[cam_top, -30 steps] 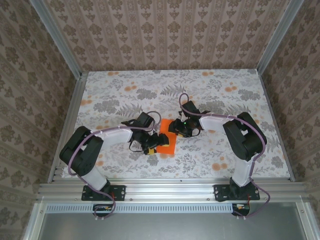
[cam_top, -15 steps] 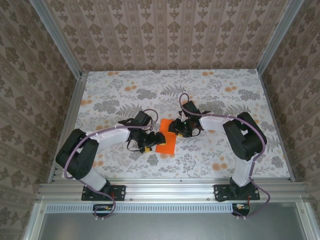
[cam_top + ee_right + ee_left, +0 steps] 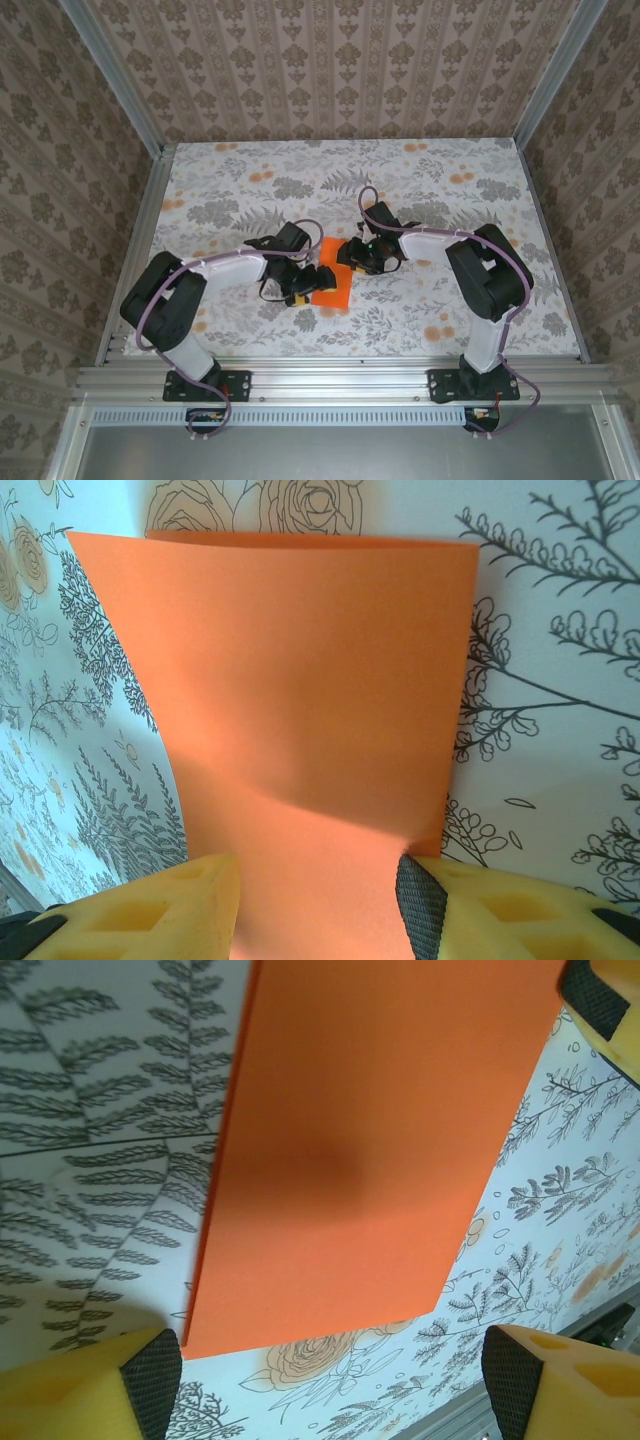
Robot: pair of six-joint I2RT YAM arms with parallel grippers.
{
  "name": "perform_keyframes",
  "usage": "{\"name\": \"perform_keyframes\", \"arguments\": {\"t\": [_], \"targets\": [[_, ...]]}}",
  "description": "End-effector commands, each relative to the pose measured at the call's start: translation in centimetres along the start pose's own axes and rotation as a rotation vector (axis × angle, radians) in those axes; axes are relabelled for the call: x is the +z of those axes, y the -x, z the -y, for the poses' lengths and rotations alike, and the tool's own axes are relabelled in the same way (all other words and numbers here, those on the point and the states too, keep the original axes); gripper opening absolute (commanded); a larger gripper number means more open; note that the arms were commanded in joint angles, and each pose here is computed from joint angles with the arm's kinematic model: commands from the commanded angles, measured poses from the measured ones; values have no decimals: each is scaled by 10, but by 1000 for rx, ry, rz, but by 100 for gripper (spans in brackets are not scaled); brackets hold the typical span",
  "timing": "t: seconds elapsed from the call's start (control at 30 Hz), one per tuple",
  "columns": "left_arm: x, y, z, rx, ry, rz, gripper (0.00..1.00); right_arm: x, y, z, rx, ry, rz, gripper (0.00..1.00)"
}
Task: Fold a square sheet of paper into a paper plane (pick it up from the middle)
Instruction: Fold the triangle a second time at the center of the table.
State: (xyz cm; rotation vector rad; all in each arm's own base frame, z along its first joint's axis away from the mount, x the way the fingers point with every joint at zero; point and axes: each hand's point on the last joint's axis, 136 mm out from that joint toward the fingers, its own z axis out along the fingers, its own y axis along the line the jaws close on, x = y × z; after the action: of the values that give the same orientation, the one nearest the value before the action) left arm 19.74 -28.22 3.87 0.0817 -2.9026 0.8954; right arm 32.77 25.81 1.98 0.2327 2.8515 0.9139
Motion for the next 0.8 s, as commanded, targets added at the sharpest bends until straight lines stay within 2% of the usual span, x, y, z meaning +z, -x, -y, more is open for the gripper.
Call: {"name": "perform_keyframes", "arguments": {"t": [0.0,0.27,0.47,0.77], "targets": [[2,-1,10,40,-22,-22,82,25,-35,69,96,-210,-97,51],[-1,1,25,40,-99,-8,79,26,-34,69,96,-208,-97,51],[-9,4,-5,23,67,37,80,27,-35,71,98,-212,-101,51],[-2,2,0,27,46,4,81,29,-36,74,103,-221,-104,51]]}}
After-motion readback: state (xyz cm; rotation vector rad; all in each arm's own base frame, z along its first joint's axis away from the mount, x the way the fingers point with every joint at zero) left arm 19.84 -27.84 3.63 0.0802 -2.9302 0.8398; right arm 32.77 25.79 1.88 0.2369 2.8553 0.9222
